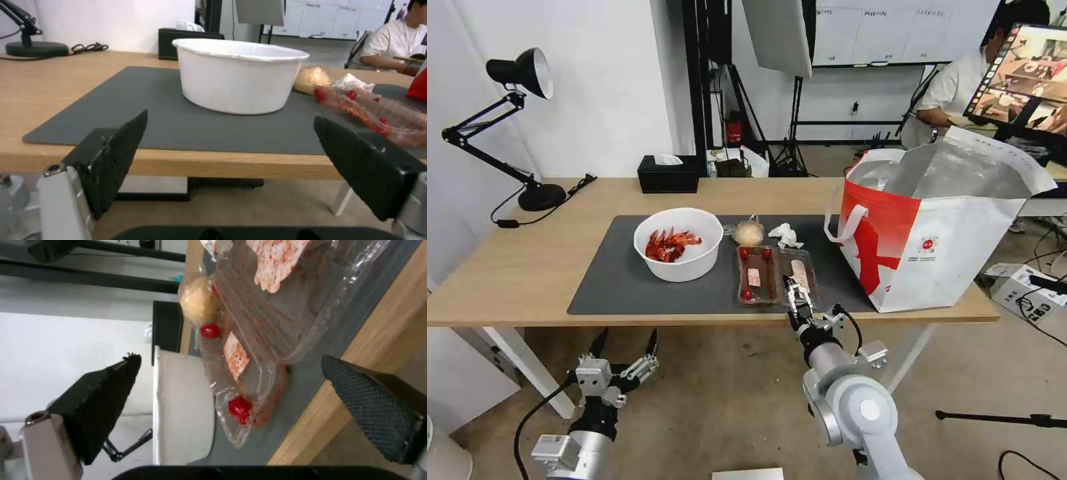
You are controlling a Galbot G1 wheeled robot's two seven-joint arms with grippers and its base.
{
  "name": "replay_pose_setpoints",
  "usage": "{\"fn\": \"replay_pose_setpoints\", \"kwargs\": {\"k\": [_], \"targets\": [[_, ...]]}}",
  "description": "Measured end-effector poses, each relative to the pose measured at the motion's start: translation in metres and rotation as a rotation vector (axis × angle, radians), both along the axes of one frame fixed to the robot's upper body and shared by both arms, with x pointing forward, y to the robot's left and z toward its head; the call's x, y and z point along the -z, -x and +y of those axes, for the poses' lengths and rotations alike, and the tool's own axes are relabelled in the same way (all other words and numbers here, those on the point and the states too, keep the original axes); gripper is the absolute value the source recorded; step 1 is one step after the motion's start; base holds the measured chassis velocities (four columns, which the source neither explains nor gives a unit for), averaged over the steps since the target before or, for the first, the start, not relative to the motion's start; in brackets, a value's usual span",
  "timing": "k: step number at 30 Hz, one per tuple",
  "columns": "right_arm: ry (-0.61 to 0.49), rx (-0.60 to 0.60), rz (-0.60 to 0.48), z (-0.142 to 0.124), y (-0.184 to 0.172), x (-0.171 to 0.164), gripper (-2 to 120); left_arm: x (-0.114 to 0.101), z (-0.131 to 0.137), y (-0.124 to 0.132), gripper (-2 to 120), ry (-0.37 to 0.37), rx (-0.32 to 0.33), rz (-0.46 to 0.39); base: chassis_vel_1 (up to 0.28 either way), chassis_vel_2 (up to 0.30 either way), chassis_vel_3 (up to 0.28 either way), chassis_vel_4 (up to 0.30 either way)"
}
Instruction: Pick up the trash from the table and place it into the takeout bag.
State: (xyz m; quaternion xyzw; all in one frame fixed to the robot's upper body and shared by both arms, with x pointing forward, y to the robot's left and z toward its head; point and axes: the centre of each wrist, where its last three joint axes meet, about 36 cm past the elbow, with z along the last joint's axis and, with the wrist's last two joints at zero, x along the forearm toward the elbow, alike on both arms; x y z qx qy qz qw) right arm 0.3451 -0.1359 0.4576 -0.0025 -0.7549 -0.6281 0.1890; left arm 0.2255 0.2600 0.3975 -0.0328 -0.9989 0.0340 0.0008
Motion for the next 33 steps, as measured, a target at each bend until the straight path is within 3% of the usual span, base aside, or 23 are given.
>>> {"fn": "replay_pose_setpoints", "kwargs": {"k": [33], "targets": [[0.005, 0.037, 0.021, -0.006, -0.022, 0.013, 100, 0.002, -0.001, 0.003, 100, 0.003, -0.005, -0.009, 0.000, 0.000, 0.000, 0.000]]}}
